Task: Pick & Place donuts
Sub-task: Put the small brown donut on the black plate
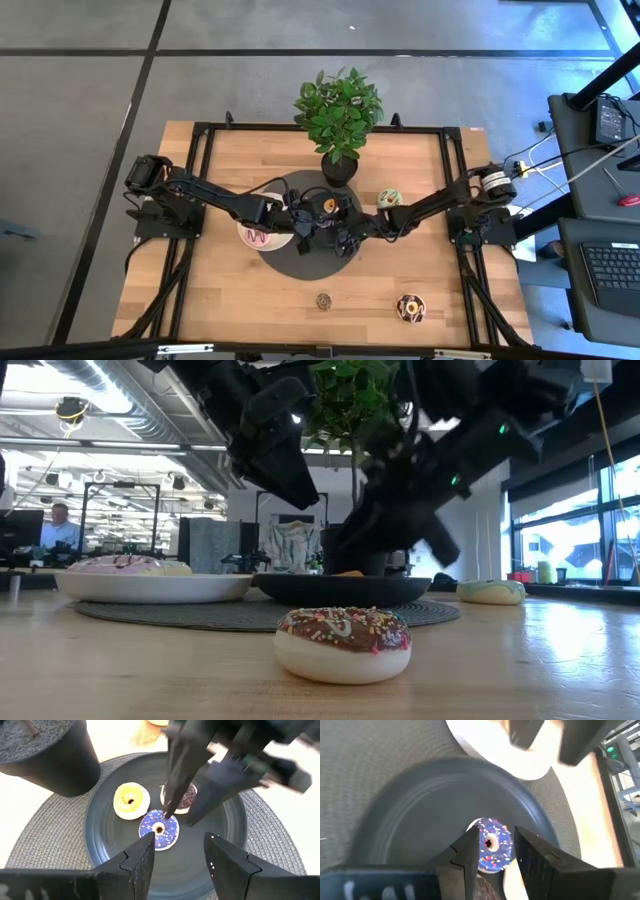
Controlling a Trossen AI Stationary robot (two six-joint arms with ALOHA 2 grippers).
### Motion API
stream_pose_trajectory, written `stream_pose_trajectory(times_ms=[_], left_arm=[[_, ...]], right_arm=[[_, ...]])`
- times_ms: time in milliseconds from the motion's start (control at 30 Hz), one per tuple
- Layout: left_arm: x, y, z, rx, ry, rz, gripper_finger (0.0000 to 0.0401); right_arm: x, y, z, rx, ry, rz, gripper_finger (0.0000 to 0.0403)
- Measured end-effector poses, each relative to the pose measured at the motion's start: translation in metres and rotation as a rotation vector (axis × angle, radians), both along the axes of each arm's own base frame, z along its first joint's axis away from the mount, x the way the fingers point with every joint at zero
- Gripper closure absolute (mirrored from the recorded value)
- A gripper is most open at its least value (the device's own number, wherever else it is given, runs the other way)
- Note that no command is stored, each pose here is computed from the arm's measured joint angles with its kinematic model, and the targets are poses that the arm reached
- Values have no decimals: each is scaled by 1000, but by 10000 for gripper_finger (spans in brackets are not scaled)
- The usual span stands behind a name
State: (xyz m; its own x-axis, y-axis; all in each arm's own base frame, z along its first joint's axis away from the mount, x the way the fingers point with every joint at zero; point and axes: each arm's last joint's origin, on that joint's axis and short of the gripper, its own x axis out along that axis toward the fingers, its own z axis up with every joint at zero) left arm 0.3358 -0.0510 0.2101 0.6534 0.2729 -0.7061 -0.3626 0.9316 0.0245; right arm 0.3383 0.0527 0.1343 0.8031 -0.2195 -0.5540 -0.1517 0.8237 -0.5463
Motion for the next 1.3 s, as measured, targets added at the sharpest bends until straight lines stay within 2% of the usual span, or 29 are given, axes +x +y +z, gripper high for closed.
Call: stream_pose_trajectory(times_ms=[233,433,533,667,967,1067,1300], left_arm=[[0,0,0,1,5,0,235],[-1,0,-1,2,9,0,238],[-1,0,-1,2,11,0,236],[0,0,-1,2,7,0,235],[0,-4,-1,-56,-2,-11,233],[2,-11,1,-94,-21,-94,232],[22,-49,-10,-136,-127,-446,232]], right_arm=[[-25,1,31,38,91,-23,279],[-66,-7,48,232,185,-65,279],[-86,-14,53,312,167,-139,279],[-106,-22,59,348,125,-242,279],[-118,-26,65,390,76,-290,279],[-118,-26,65,385,73,-294,279],[-118,-27,65,378,67,-298,279]])
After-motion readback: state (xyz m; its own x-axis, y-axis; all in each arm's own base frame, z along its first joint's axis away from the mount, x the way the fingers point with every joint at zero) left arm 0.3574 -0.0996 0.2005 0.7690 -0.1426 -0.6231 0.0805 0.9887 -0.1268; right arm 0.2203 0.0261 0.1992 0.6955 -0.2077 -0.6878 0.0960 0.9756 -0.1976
